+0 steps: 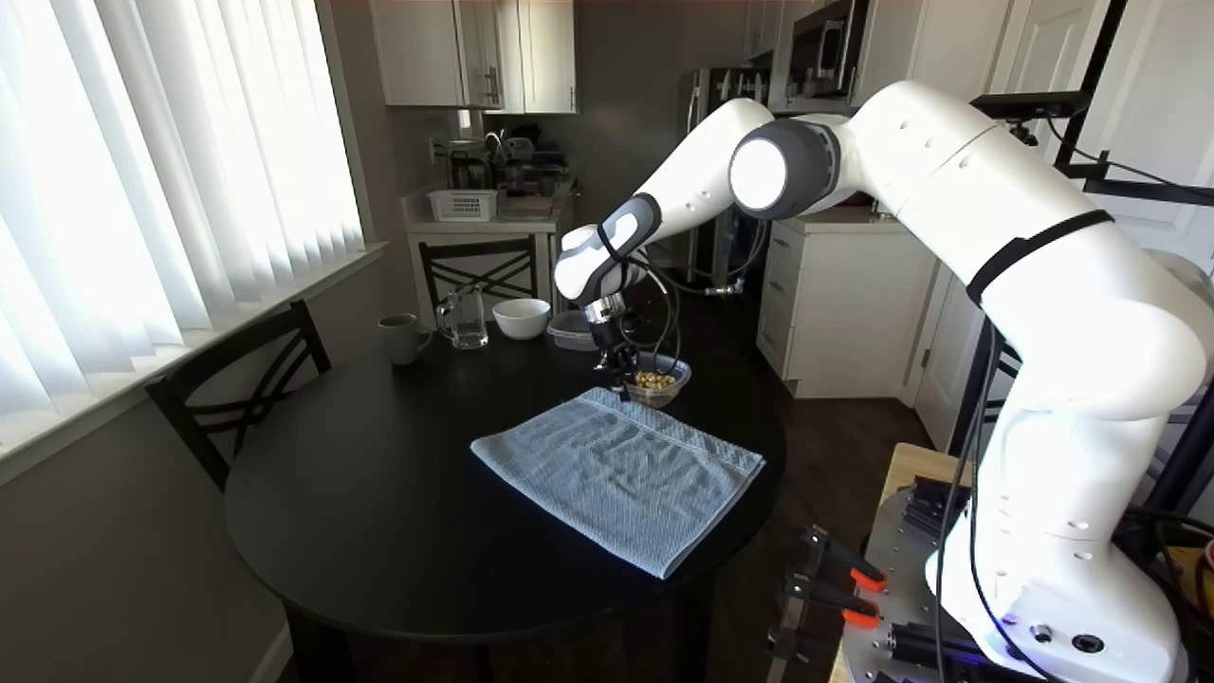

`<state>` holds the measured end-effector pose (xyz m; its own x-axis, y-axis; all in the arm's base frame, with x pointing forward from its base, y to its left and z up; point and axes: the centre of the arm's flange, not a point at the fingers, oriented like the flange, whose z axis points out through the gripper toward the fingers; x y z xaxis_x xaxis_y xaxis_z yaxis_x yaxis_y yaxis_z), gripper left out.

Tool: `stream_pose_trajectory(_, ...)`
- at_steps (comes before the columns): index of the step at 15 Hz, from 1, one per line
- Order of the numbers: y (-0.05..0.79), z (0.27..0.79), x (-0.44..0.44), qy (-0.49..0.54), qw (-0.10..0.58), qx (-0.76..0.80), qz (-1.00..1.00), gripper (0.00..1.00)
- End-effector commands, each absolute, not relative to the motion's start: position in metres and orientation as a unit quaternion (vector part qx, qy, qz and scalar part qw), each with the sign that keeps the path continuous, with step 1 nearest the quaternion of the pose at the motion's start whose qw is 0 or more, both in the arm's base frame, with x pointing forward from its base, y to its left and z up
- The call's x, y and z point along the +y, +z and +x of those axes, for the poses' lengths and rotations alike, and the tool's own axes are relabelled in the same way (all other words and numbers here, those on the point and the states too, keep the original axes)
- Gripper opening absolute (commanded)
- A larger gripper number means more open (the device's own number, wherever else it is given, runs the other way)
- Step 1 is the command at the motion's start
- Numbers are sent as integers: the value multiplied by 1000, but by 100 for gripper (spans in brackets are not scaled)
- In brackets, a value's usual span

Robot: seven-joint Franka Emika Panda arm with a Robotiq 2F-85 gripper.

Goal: Pour the contents in the clear bowl on the blue towel.

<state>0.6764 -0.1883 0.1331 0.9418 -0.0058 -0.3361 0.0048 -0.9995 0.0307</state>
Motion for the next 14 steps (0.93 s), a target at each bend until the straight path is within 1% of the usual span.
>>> stream_pose_trajectory(1,143,670,-193,-155,9,-15,988,4)
stream_pose_trajectory(5,152,667,-204,-141,9,-25,990,0)
stream_pose_trajectory(7,156,665,-210,-135,6,-32,990,2)
stream_pose_trajectory(11,161,661,-215,-133,6,-49,990,2)
stream_pose_trajectory(14,162,653,-196,-160,20,-31,986,2)
